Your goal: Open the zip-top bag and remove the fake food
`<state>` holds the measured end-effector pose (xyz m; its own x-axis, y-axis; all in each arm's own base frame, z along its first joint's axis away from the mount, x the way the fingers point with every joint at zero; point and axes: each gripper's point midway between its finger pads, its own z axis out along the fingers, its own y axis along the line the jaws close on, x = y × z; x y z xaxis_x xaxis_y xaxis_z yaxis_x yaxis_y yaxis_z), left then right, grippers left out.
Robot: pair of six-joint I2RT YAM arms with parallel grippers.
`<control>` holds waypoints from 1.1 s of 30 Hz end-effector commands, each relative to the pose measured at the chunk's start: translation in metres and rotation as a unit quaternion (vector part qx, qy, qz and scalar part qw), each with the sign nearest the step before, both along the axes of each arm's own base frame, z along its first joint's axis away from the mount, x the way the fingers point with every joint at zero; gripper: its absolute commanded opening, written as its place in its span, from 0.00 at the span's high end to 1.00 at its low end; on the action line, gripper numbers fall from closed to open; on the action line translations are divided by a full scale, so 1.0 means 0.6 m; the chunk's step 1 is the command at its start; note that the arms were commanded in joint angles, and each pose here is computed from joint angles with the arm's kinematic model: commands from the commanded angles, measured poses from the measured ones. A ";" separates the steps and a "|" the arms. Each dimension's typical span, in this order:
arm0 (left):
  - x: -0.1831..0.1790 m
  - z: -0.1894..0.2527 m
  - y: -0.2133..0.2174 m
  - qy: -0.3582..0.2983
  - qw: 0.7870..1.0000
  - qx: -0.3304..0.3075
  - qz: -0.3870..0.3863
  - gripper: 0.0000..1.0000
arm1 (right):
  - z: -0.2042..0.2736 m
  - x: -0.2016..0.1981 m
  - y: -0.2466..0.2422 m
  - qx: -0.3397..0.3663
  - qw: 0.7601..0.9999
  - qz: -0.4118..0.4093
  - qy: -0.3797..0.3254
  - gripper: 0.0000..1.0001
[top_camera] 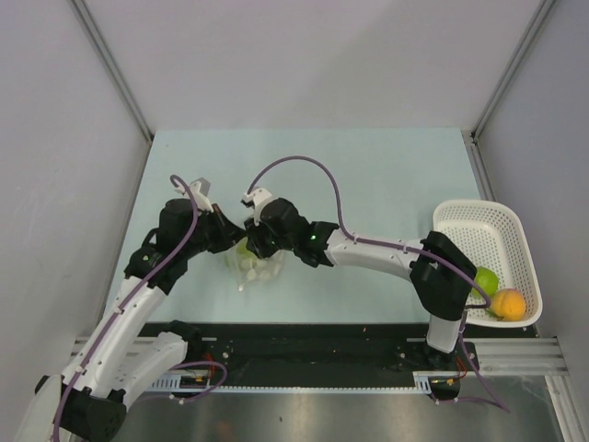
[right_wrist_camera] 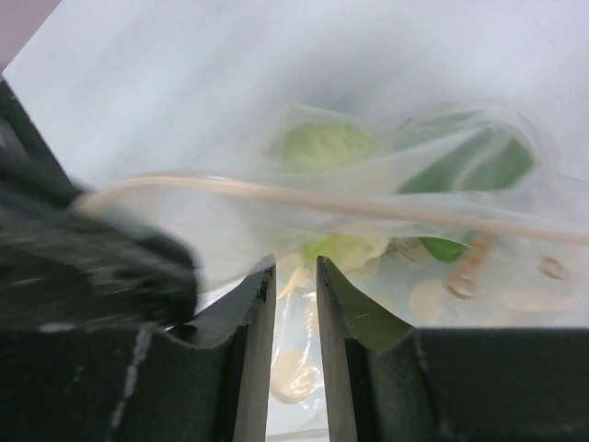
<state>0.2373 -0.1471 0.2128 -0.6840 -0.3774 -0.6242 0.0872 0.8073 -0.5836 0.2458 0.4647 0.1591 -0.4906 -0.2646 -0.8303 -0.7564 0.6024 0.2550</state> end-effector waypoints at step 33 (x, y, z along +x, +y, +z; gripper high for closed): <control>-0.035 -0.012 -0.037 0.038 0.996 -0.068 -0.043 1.00 | -0.173 -0.025 0.102 0.064 0.983 0.026 0.172 0.09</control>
<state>0.2207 -0.1647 0.1952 -0.7675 -0.4099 -0.4928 0.0457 0.7319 -0.6799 0.2314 0.5149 0.0696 -0.7319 -0.1921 -0.6537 -0.6386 0.5281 0.5597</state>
